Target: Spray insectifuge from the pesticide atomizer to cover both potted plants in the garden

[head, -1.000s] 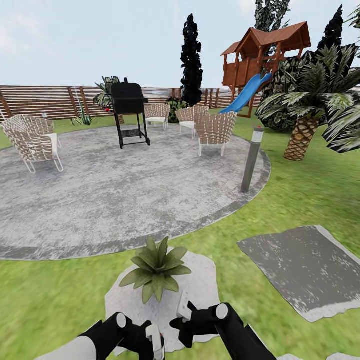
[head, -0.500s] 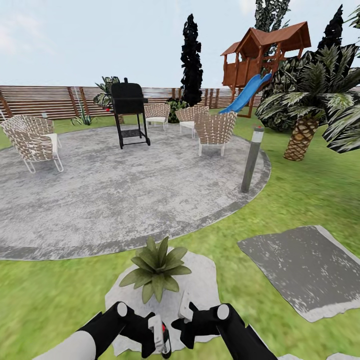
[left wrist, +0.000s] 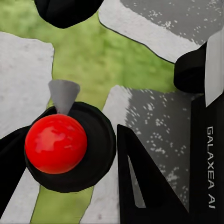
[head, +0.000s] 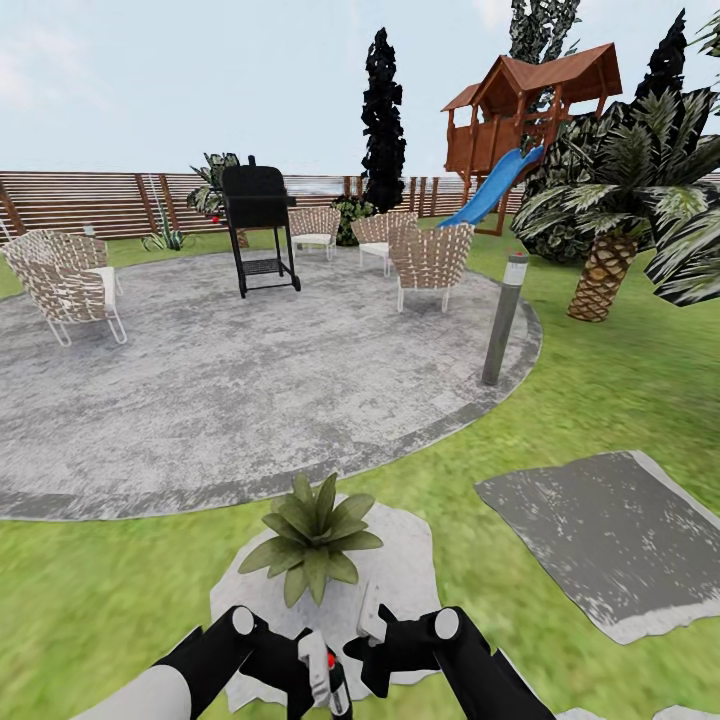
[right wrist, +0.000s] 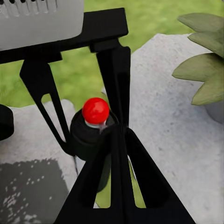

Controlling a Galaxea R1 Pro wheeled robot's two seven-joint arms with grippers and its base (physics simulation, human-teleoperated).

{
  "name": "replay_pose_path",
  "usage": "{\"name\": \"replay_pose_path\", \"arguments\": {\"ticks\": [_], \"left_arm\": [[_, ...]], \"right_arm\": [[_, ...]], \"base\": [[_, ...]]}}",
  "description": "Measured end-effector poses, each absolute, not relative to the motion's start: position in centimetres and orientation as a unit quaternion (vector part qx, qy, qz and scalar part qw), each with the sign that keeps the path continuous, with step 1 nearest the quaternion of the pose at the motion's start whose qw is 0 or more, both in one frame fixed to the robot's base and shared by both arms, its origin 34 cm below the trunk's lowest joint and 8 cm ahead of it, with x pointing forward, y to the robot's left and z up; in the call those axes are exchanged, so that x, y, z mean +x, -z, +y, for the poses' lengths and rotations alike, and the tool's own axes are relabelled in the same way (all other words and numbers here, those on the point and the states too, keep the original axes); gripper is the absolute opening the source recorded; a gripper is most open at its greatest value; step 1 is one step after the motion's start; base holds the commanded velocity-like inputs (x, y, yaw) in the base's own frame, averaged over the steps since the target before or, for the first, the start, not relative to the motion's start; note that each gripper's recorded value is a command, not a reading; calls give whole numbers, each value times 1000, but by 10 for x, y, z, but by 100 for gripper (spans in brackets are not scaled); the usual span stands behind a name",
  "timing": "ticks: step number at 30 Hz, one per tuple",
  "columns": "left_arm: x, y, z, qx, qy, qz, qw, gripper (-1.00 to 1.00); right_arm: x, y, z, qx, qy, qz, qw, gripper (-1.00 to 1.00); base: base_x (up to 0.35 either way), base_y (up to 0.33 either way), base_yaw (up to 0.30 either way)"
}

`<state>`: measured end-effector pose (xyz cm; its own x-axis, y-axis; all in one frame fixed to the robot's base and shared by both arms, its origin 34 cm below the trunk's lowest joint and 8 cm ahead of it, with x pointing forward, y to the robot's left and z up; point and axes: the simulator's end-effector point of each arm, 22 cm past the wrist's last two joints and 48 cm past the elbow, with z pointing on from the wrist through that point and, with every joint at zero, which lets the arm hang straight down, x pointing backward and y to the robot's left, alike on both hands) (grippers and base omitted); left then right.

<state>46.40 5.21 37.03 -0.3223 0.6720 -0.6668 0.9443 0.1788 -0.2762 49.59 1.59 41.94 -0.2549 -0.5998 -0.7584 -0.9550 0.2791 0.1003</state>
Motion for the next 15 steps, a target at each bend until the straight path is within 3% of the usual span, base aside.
{"name": "replay_pose_path", "arguments": {"ticks": [15], "left_arm": [[466, -375, 44, 535, 347, 740, 214, -100]], "right_arm": [[496, -419, 16, -527, -288, 738, 308, -100]], "base": [[0, 0, 0]]}}
